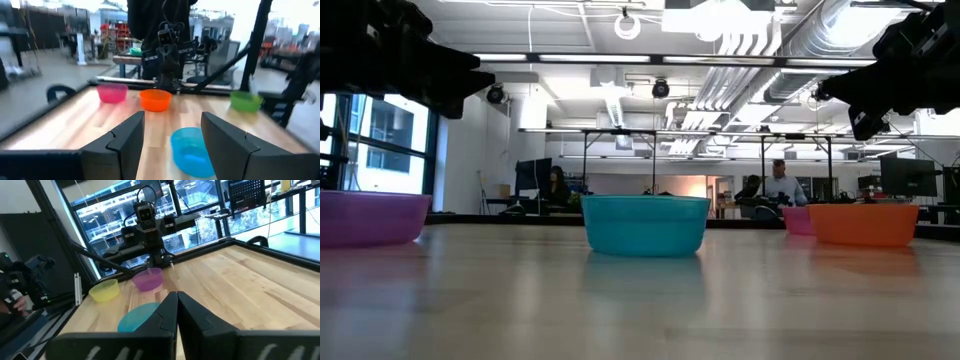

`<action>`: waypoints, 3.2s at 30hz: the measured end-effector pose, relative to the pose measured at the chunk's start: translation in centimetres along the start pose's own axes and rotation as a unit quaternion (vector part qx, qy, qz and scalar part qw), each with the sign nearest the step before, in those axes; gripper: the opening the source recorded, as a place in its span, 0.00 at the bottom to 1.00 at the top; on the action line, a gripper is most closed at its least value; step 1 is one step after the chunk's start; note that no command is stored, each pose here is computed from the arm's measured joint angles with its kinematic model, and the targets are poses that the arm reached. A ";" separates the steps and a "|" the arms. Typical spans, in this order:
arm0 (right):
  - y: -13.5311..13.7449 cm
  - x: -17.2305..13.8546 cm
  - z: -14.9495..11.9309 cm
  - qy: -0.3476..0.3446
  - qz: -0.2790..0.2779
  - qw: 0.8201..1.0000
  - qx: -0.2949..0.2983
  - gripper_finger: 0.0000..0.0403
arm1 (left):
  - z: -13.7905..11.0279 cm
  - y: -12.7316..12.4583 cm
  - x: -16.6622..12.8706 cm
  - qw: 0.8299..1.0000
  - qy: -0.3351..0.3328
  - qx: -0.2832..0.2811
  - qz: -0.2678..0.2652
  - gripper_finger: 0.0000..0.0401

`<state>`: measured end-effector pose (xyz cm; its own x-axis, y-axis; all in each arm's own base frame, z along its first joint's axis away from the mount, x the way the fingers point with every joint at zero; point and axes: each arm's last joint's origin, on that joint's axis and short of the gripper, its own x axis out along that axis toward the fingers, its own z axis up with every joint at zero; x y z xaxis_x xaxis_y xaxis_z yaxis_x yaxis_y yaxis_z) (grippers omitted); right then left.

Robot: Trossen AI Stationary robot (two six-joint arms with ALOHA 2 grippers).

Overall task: Nest bowls inside each other
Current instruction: Stack the orange bowl on top of the blue bowl

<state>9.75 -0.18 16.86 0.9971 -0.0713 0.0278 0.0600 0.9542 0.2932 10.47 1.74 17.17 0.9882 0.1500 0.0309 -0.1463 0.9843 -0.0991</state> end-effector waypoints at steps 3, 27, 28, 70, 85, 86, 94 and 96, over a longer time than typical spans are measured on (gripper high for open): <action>0.0 0.0 0.0 0.000 0.000 1.000 0.009 0.00 | 0.0 0.0 0.0 0.999 0.000 -0.035 0.000 0.46; 0.7 -0.3 2.4 -0.107 0.043 0.989 0.092 0.00 | 2.6 -0.1 -0.4 0.973 -0.137 -0.183 -0.016 0.46; 0.8 -0.4 2.8 -0.115 0.046 0.988 0.093 0.00 | 2.7 -0.1 -0.4 0.971 -0.144 -0.190 -0.019 0.46; 1.6 -1.7 6.8 -0.151 -0.020 0.987 -0.056 0.00 | 3.6 -0.2 -0.6 0.972 -0.188 -0.143 -0.020 0.46; 2.3 -2.0 8.3 -0.155 0.049 0.984 0.072 0.00 | 3.3 -0.2 -0.5 0.971 -0.169 -0.164 -0.030 0.46; 2.5 -2.0 8.7 -0.153 0.056 0.984 0.068 0.00 | 3.2 -0.2 -0.5 0.971 -0.166 -0.167 -0.030 0.46; 4.3 -1.3 13.0 -0.039 0.090 0.995 -0.021 0.00 | 3.2 -0.1 -0.5 0.967 -0.171 -0.186 -0.018 0.46; 4.6 -1.0 13.9 0.003 0.081 0.996 -0.045 0.00 | 3.2 -0.1 -0.5 0.965 -0.172 -0.197 -0.015 0.46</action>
<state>8.38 0.28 31.43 0.9943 0.0866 0.0622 -0.0974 0.9754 0.1977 9.85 1.85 20.40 0.9081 0.2106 0.3620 -0.0221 0.8872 -0.4609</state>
